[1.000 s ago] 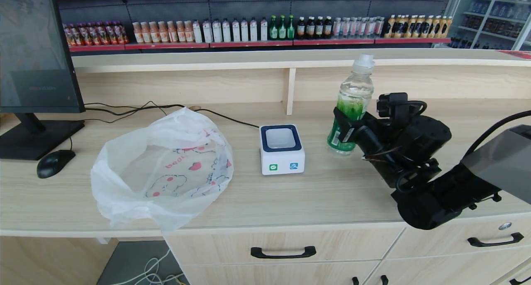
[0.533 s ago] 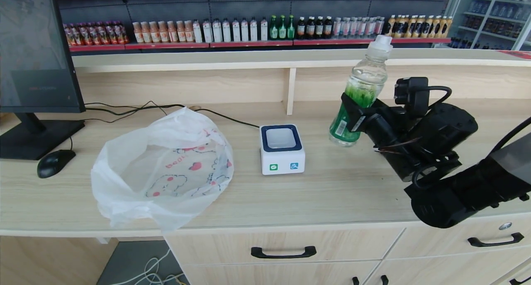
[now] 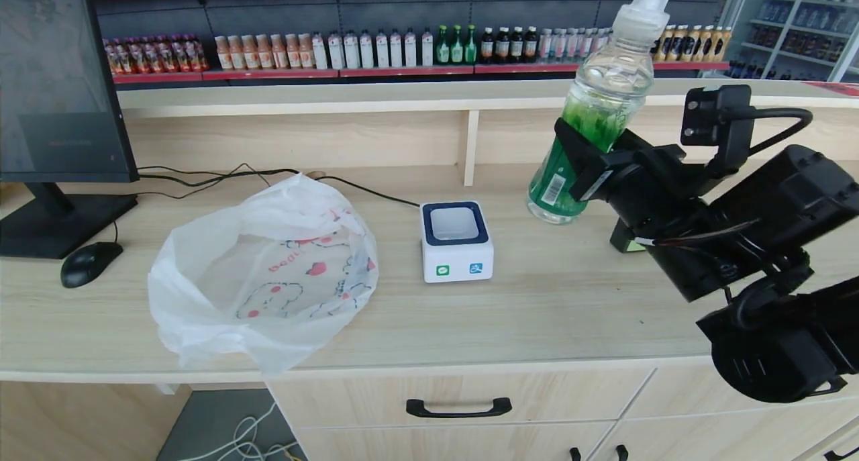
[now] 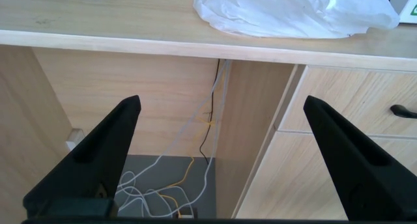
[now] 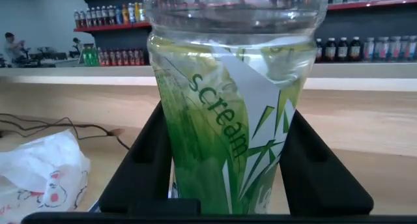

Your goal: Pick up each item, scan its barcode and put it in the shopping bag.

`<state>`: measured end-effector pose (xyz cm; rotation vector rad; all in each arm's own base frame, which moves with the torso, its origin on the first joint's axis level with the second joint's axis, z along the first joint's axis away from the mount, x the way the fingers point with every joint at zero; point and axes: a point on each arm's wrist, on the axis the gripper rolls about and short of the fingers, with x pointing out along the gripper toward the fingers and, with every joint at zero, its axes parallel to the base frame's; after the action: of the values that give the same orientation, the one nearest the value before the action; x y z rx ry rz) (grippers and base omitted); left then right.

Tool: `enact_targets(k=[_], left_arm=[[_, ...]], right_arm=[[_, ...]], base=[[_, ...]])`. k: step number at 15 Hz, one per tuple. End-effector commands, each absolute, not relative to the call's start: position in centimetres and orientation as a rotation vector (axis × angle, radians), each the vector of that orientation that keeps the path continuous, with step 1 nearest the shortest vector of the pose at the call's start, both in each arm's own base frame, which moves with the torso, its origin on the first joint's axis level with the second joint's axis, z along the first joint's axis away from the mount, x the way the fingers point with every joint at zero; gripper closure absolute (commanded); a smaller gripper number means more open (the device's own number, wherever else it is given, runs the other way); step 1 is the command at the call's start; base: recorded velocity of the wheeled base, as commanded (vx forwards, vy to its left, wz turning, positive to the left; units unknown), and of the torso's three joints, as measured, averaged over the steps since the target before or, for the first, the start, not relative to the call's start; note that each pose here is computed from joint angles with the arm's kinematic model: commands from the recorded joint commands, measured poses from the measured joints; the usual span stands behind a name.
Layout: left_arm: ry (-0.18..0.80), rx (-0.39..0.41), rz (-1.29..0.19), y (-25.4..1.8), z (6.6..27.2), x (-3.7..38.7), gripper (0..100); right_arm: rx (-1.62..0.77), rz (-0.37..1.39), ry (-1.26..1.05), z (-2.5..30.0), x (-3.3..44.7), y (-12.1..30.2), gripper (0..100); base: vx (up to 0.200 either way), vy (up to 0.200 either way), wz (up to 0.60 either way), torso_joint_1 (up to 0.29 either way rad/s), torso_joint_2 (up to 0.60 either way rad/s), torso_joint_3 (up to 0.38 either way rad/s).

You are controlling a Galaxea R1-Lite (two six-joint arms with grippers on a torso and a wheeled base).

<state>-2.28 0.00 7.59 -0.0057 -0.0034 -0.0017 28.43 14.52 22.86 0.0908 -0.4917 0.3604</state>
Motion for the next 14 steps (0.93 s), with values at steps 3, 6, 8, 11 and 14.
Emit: enact_targets(k=[3,6,8,11,14], left_arm=[[-0.005,-0.006,-0.002,0.0,7.6,-2.3,0],[-0.005,-0.006,-0.002,0.0,7.6,-2.3,0],[-0.005,-0.006,-0.002,0.0,7.6,-2.3,0],[-0.005,-0.006,-0.002,0.0,7.6,-2.3,0],[-0.005,-0.006,-0.002,0.0,7.6,-2.3,0]], right_arm=[[0.078,0.519,-0.52,24.2,20.5,15.7,100],[0.098,0.704,-0.484,23.3,15.3,17.7,100],[0.108,0.756,-0.462,22.8,13.8,17.7,100],[0.258,0.811,-0.376,22.2,13.1,17.4,100],[0.424,0.853,-0.307,22.4,13.1,17.5,100]], base=[[0.0,0.0,0.0,0.0,0.0,0.0],[0.0,0.0,0.0,0.0,0.0,0.0],[0.0,0.0,0.0,0.0,0.0,0.0],[0.0,0.0,0.0,0.0,0.0,0.0],[0.0,0.0,0.0,0.0,0.0,0.0]])
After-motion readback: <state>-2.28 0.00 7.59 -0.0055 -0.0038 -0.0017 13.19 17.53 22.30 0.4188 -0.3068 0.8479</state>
